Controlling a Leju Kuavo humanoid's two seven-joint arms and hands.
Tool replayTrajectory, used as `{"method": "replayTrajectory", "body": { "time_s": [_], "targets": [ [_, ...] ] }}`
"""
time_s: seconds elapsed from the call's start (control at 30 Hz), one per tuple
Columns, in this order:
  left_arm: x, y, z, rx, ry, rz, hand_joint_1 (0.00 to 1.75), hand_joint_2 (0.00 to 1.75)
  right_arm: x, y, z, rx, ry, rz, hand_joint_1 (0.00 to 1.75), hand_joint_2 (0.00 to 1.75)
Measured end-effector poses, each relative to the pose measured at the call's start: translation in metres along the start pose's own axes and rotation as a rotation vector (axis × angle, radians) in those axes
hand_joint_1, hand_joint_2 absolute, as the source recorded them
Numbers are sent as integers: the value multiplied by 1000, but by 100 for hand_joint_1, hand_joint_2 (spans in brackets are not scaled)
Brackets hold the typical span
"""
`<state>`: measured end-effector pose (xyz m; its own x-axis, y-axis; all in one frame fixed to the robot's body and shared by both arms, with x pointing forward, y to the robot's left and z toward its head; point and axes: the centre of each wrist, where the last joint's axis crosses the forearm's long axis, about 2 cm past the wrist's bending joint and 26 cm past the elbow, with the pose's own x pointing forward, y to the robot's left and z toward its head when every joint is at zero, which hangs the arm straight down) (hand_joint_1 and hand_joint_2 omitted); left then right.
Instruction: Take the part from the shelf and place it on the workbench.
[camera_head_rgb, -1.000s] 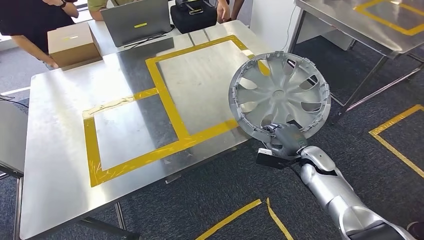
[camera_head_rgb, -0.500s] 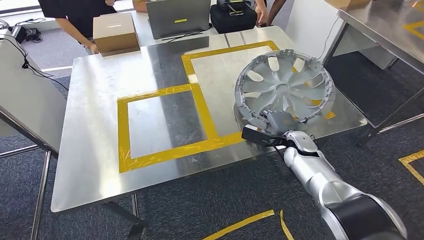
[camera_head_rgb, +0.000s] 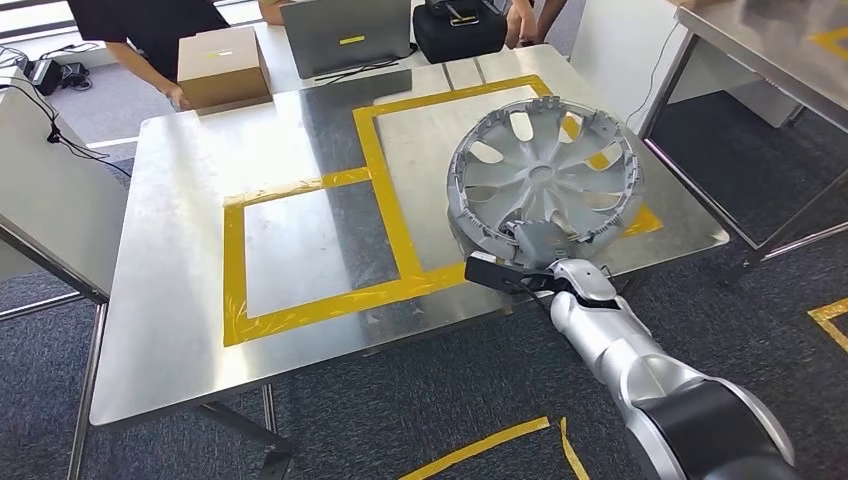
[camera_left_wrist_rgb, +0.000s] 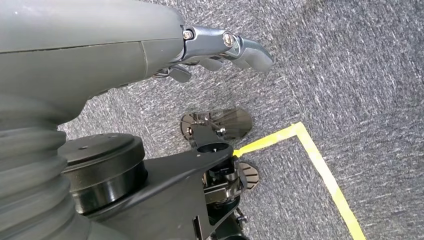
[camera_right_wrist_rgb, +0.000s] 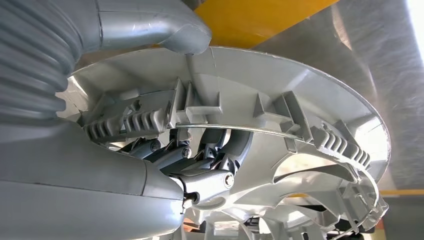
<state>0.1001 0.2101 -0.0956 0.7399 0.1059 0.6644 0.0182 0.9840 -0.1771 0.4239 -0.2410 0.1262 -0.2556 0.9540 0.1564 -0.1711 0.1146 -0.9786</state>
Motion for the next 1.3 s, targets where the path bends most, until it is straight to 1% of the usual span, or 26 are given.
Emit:
{"method": "replayTrajectory", "body": {
  "time_s": [0.3,0.43,0.47,0.6,0.83,0.93,1.0,1.17,1.3],
  "targets": [
    [1,0,0,-1,3,-12,0,175,6,2,-1,7,-21,-5,175,175],
    [1,-1,-1,-2,8,-9,0,175,8,2,-1,8,-31,-5,0,0],
    [1,-1,-1,-4,12,-10,0,175,8,2,-1,7,-34,-4,0,0],
    [2,-1,-1,-13,21,-7,0,0,10,-2,-3,-1,-45,1,0,0],
    [2,-2,-1,-24,15,5,0,0,11,-2,-4,-4,-50,-2,0,0],
    [2,-2,-1,-22,10,3,0,0,10,-3,-4,-13,-58,-33,0,0],
    [2,-2,-1,-21,8,4,0,0,9,-3,-4,-29,-77,-94,0,0],
    [2,-1,-1,-13,8,3,0,0,12,1,-3,-86,-161,-321,0,0],
    [2,-1,-1,-12,7,2,0,0,25,6,-3,-97,-209,-405,0,0]
  ]
}}
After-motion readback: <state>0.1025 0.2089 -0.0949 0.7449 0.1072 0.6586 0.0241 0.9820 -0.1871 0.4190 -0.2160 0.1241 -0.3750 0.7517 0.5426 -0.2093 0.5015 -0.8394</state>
